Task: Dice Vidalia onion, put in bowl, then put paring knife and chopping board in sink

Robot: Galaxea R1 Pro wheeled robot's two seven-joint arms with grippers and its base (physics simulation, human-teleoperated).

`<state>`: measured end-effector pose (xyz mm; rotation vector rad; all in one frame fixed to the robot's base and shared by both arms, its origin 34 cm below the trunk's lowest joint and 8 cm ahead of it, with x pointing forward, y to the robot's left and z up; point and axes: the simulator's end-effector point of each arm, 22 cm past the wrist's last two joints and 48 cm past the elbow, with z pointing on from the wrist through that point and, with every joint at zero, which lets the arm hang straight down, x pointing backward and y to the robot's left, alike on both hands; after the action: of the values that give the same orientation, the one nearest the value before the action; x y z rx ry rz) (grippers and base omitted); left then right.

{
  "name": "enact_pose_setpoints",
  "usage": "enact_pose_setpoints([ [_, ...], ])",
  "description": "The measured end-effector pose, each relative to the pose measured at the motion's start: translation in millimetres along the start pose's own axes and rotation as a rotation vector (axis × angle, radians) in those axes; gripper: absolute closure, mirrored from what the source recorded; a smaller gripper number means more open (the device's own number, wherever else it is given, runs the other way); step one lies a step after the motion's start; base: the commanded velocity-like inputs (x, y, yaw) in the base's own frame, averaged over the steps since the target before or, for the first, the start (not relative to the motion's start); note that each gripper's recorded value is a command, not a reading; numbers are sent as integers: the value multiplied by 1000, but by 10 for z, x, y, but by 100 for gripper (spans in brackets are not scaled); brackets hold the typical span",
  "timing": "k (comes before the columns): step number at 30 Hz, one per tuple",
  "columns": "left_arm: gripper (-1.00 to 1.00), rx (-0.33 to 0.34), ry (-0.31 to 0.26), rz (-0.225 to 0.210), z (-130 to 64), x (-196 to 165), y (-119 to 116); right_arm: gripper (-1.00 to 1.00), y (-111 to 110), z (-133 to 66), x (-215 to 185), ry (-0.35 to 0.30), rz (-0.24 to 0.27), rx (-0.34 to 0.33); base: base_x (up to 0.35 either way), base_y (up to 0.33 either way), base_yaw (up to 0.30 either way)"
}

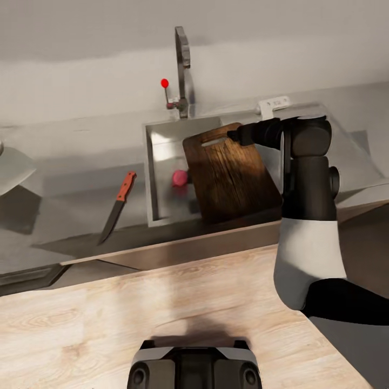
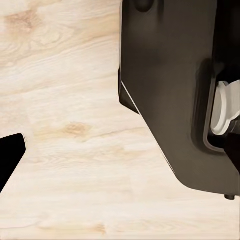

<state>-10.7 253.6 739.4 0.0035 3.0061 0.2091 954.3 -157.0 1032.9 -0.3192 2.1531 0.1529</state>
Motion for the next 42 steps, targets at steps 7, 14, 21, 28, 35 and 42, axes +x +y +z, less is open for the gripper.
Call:
enact_pose_setpoints([
  [7, -100, 0, 2, 0, -3, 6, -1, 100, -51, -2, 17, 1, 17, 4, -1, 298, 7],
  [14, -100, 0, 2, 0, -3, 7, -4, 100, -55, -2, 17, 0, 18, 5, 0, 298, 0],
  [21, -100, 1, 2, 0, -3, 6, -4, 100, -55, -2, 17, 0, 18, 5, 0, 298, 0],
  [28, -100, 0, 2, 0, -3, 7, -3, 100, -55, -2, 20, 1, 19, 5, 0, 299, 0],
  [35, -100, 0, 2, 0, -4, 9, -4, 100, -76, -2, 19, 2, 17, 16, 0, 301, 0],
  [42, -100, 0, 6, 1, -9, 24, -3, 100, -256, -9, 23, 2, 18, 97, 0, 302, 0],
])
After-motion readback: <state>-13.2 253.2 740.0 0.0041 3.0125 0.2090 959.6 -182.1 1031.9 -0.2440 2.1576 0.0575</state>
